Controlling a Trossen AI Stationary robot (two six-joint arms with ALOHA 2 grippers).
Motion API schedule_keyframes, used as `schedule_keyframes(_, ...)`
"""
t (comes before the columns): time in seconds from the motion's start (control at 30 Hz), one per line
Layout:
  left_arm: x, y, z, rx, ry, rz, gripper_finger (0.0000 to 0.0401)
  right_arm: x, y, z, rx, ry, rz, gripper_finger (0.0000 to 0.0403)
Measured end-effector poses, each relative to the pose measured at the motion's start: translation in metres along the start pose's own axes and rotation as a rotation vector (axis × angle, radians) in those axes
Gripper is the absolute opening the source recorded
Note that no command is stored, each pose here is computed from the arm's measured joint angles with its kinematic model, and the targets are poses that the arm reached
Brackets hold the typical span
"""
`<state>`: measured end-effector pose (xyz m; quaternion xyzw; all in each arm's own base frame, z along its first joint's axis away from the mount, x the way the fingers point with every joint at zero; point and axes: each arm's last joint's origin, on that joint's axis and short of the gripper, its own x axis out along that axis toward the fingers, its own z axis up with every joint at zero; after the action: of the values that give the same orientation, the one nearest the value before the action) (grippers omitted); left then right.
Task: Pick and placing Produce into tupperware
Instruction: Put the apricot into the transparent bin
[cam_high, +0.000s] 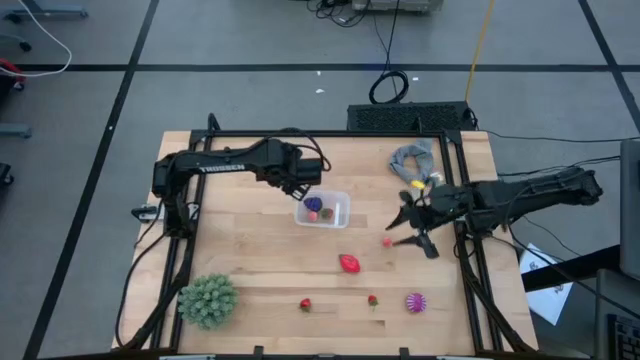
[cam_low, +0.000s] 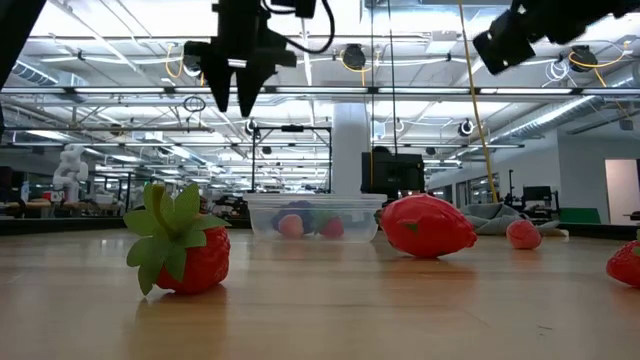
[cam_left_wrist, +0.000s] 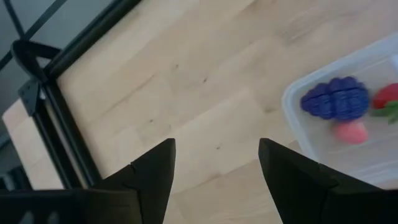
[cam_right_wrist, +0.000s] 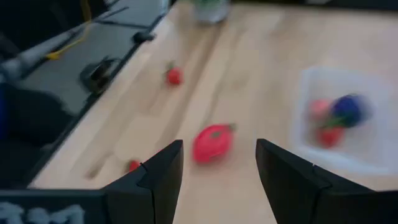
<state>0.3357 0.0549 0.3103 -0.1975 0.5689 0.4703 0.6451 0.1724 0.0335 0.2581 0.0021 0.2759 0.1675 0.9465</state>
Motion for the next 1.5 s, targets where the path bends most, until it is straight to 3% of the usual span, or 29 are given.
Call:
schedule_keyframes(0.2,0.003,0.006,0.005,-0.008,0.007,0.012,0.0237,0.028,0.005,-0.025,0.091,0.165,0.033,0.0192)
schedule_keyframes(0.5,0.011,0.017,0.017,0.004,0.019,0.031,0.0237,0.048,-0.007,-0.045,0.17,0.394,-0.069,0.0192)
schedule_keyframes(0.7,0.015,0.025,0.024,0.009,0.028,0.041,0.0237,0.048,-0.015,-0.044,0.187,0.577,-0.162,0.0192)
schedule_keyframes(0.9,0.02,0.035,0.032,0.045,0.02,0.073,0.0237,0.059,-0.017,-0.04,0.169,0.606,-0.163,0.0192)
schedule_keyframes(1.2,-0.005,0.088,0.038,-0.052,-0.067,0.059,0.0237,0.082,-0.023,-0.054,0.186,0.709,-0.17,0.0192)
schedule_keyframes(1.5,-0.05,0.14,0.016,-0.211,-0.203,-0.015,0.0237,0.098,-0.027,-0.06,0.155,0.719,-0.158,0.0192)
